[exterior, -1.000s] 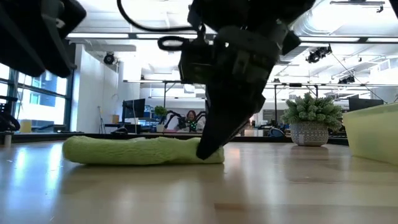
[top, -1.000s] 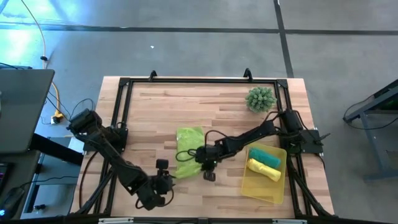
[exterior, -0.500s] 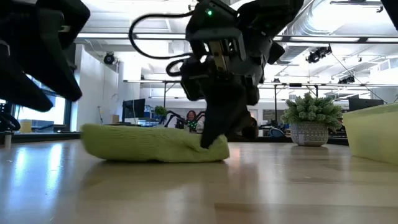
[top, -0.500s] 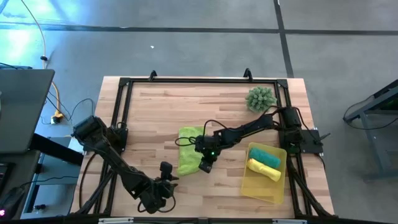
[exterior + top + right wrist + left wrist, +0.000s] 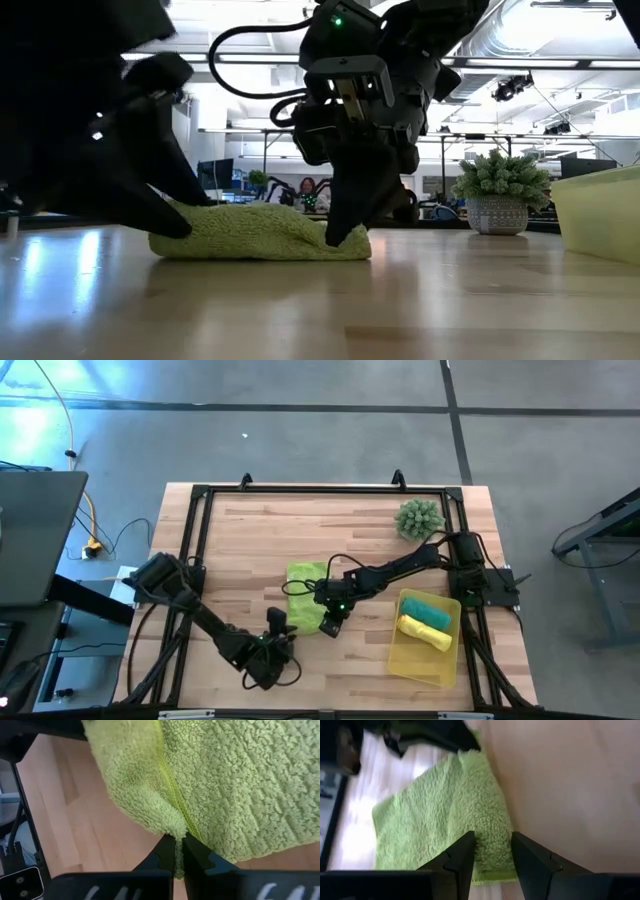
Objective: Roll microfiber towels into tight, uniform cylinder then place into a basket
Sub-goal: Roll the green microfiber cloth
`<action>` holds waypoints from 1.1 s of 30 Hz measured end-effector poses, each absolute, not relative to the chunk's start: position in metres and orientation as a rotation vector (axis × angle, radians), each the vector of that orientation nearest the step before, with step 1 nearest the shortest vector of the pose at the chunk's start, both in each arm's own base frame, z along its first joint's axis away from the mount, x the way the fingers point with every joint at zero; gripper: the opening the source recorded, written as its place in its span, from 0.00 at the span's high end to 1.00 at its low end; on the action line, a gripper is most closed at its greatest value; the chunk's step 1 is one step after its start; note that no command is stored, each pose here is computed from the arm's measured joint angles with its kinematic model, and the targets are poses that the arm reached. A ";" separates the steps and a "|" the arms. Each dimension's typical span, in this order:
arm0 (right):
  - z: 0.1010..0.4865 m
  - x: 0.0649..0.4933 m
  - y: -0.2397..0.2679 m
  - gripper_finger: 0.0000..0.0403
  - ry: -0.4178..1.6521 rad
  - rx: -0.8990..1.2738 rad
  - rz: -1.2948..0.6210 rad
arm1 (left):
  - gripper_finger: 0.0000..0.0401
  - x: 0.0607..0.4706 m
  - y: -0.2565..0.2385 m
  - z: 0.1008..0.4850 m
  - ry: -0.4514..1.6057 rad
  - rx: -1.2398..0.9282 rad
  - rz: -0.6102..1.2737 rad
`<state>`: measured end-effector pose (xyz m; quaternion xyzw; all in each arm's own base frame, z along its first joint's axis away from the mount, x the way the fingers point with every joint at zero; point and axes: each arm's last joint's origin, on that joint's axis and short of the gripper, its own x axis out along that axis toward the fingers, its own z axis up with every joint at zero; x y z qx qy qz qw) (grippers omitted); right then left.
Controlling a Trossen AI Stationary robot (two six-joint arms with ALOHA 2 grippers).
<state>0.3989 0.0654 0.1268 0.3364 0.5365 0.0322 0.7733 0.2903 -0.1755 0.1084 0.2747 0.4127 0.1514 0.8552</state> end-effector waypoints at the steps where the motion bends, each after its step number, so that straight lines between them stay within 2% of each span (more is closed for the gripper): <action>1: 0.127 0.399 0.065 1.00 1.163 0.727 0.068 | 0.70 0.291 -0.173 0.108 0.879 0.561 0.326; 6: 0.127 0.399 0.065 1.00 1.163 0.709 0.074 | 0.75 0.296 -0.162 0.106 0.936 0.480 0.307; 14: 0.127 0.399 0.065 0.97 1.159 0.677 0.091 | 0.98 0.301 -0.157 0.106 0.991 0.330 0.260; 19: 0.131 0.398 0.065 0.95 1.139 0.608 0.134 | 0.98 0.300 -0.159 0.115 0.995 0.166 0.239; 25: 0.154 0.394 0.067 0.90 1.066 0.456 0.220 | 0.99 0.298 -0.154 0.138 0.988 -0.013 0.219; 33: 0.166 0.385 0.090 0.86 1.009 0.096 0.250 | 1.00 0.294 -0.121 0.120 1.039 -0.314 0.359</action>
